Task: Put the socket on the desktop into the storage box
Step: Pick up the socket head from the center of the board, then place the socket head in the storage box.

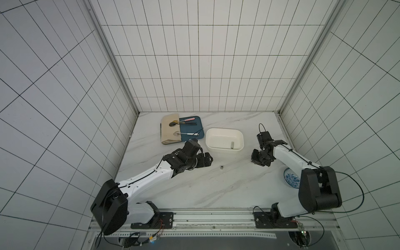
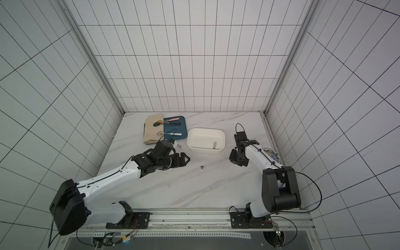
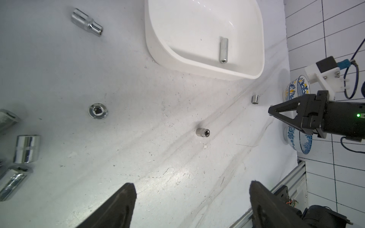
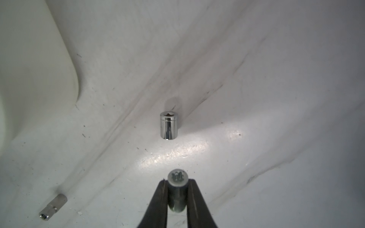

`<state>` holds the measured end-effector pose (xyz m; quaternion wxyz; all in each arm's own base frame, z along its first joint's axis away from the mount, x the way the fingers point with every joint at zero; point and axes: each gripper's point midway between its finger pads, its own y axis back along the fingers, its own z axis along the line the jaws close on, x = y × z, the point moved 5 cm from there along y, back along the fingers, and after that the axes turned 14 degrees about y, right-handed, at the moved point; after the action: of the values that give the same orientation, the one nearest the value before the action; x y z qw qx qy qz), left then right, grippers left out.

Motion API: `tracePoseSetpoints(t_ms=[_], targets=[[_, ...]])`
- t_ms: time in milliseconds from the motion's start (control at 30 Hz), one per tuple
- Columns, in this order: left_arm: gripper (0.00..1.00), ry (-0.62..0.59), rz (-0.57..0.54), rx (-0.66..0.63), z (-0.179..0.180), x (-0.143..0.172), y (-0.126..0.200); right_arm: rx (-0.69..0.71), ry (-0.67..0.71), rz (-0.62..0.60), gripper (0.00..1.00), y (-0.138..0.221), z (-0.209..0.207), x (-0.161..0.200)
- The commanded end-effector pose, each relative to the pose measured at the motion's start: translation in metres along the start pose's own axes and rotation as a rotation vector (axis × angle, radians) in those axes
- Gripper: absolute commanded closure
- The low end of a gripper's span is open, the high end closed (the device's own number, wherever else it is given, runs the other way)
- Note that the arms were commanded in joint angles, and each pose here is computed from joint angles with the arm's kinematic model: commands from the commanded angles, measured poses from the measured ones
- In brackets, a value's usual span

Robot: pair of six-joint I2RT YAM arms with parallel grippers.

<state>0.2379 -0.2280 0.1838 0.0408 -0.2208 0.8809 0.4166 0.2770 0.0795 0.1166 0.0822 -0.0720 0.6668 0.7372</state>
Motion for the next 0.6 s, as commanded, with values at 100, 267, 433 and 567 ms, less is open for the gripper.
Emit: tracePoseSetpoints(t_ms=[100, 267, 433, 567], targets=[[0.07, 0.032, -0.064, -0.033, 0.019, -0.016, 0.019, -0.025, 0.051, -0.040, 0.80, 0.023, 0.020, -0.023], [0.07, 0.061, -0.097, -0.041, 0.029, -0.027, 0.030, -0.041, 0.084, -0.074, 0.80, 0.033, 0.037, -0.045], [0.07, 0.096, -0.121, -0.047, 0.040, -0.037, 0.039, -0.050, 0.111, -0.088, 0.80, 0.035, 0.054, -0.069], [0.07, 0.111, -0.126, -0.042, 0.044, -0.040, 0.044, -0.059, 0.132, -0.088, 0.80, 0.030, 0.069, -0.086]])
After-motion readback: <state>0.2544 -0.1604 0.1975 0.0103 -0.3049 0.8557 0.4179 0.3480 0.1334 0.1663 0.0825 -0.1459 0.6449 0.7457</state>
